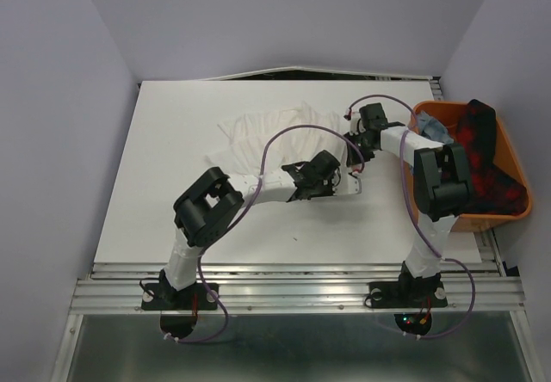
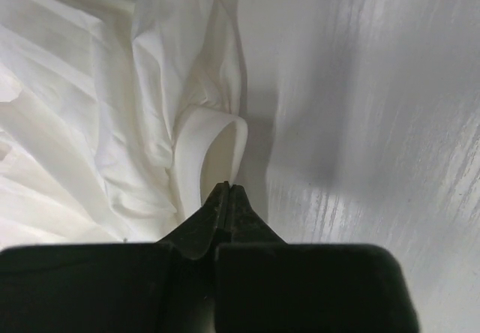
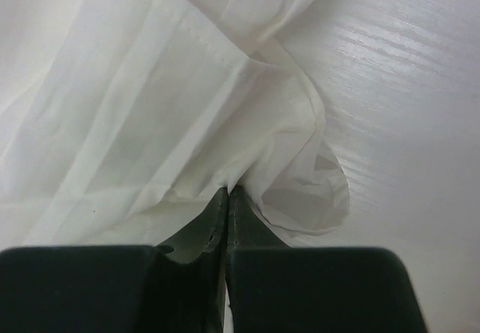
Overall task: Fold and stack the skirts
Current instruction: Flatten the skirt out
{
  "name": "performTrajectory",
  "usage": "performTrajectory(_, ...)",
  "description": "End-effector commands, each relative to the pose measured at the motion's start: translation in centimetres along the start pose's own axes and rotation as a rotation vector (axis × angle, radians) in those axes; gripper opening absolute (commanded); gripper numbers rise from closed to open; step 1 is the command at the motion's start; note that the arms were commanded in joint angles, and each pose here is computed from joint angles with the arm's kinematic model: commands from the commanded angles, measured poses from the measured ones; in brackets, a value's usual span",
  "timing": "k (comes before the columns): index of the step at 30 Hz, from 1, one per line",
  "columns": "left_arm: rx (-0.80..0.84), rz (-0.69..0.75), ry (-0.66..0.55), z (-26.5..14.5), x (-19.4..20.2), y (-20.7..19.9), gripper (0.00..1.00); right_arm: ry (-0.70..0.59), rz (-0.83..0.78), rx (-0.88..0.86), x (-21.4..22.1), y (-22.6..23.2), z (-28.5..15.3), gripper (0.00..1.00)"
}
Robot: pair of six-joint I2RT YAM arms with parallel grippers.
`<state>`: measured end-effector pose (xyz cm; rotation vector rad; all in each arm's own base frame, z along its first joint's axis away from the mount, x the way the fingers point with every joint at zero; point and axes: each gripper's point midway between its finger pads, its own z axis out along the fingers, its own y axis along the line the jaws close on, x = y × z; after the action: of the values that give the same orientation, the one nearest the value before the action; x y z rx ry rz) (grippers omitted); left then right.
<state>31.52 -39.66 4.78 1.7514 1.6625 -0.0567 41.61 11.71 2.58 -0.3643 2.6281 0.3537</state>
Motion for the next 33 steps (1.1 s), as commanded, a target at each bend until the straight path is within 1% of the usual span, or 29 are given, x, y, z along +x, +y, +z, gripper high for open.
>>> performTrajectory(1,0.016,0.037,-0.083,-2.3,-1.7,0.0,0.00,0.006,-0.014,-0.021,0.0,0.4,1.0,0.01)
performTrajectory(4,0.074,0.057,-0.108,-3.3,-1.4,-1.5,0.00,-0.029,-0.030,-0.004,-1.6,0.1,0.8,0.01)
performTrajectory(5,0.103,0.059,-0.137,-4.1,-1.7,-2.1,0.00,-0.037,-0.039,0.002,-1.9,-0.1,0.9,0.01)
performTrajectory(10,0.170,0.074,-0.167,-6.1,-1.3,-3.9,0.00,-0.117,-0.070,0.023,-5.8,-0.5,0.8,0.01)
performTrajectory(12,0.189,0.079,-0.159,-6.2,-0.8,-4.5,0.00,-0.135,-0.077,0.021,-6.8,-0.6,1.3,0.01)
performTrajectory(13,0.199,0.078,-0.158,-6.2,-0.7,-4.8,0.00,-0.160,-0.083,0.015,-8.0,-0.5,1.2,0.01)
performTrajectory(16,0.223,0.070,-0.158,-5.9,-0.8,-5.2,0.00,-0.190,-0.099,-0.032,-9.4,0.1,2.0,0.01)
performTrajectory(18,0.245,0.070,-0.171,-5.9,-1.4,-5.4,0.00,-0.205,-0.118,-0.077,-10.0,0.8,2.4,0.01)
performTrajectory(19,0.249,0.068,-0.176,-5.7,-1.6,-5.6,0.00,-0.199,-0.122,-0.110,-9.9,1.2,2.9,0.02)
performTrajectory(20,0.265,0.065,-0.177,-5.4,-1.8,-6.0,0.00,-0.212,-0.139,-0.155,-10.4,2.0,2.8,0.11)
performTrajectory(21,0.264,0.064,-0.189,-5.3,-2.5,-5.8,0.00,-0.216,-0.146,-0.173,-10.6,2.3,2.8,0.18)
performTrajectory(22,0.281,0.051,-0.176,-4.9,-2.3,-6.3,0.00,-0.221,-0.144,-0.164,-10.9,2.2,2.8,0.35)
performTrajectory(24,0.293,0.049,-0.186,-4.7,-3.3,-6.5,0.00,-0.259,-0.158,-0.107,-12.4,1.3,2.3,0.51)
performTrajectory(25,0.288,0.038,-0.174,-4.3,-3.5,-6.6,0.04,-0.276,-0.162,-0.038,-13.2,0.1,2.1,0.60)
performTrajectory(26,0.279,0.026,-0.167,-4.2,-3.7,-6.5,0.14,-0.306,-0.168,-0.006,-14.5,-0.3,1.5,0.61)
performTrajectory(28,0.253,-0.018,-0.175,-3.9,-4.4,-6.0,0.38,-0.336,-0.167,0.037,-15.8,-0.8,0.6,0.64)
performTrajectory(29,0.244,-0.038,-0.188,-4.0,-5.0,-5.6,0.73,-0.346,-0.161,0.068,-16.2,-1.3,0.2,0.70)
performTrajectory(30,0.231,-0.073,-0.210,-4.5,-5.8,-5.1,0.76,-0.367,-0.150,0.078,-16.9,-1.2,-0.7,0.73)
performTrajectory(31,0.222,-0.091,-0.238,-4.9,-6.7,-4.7,0.77,-0.385,-0.142,0.088,-17.5,-1.2,-1.6,0.75)
performTrajectory(32,0.207,-0.119,-0.287,-6.6,-8.2,-3.8,0.78,-0.406,-0.132,0.098,-18.0,-1.1,-3.0,0.78)
performTrajectory(33,0.192,-0.135,-0.316,-7.5,-9.0,-3.2,0.79,-0.395,-0.116,0.097,-17.7,-1.0,-2.9,0.79)
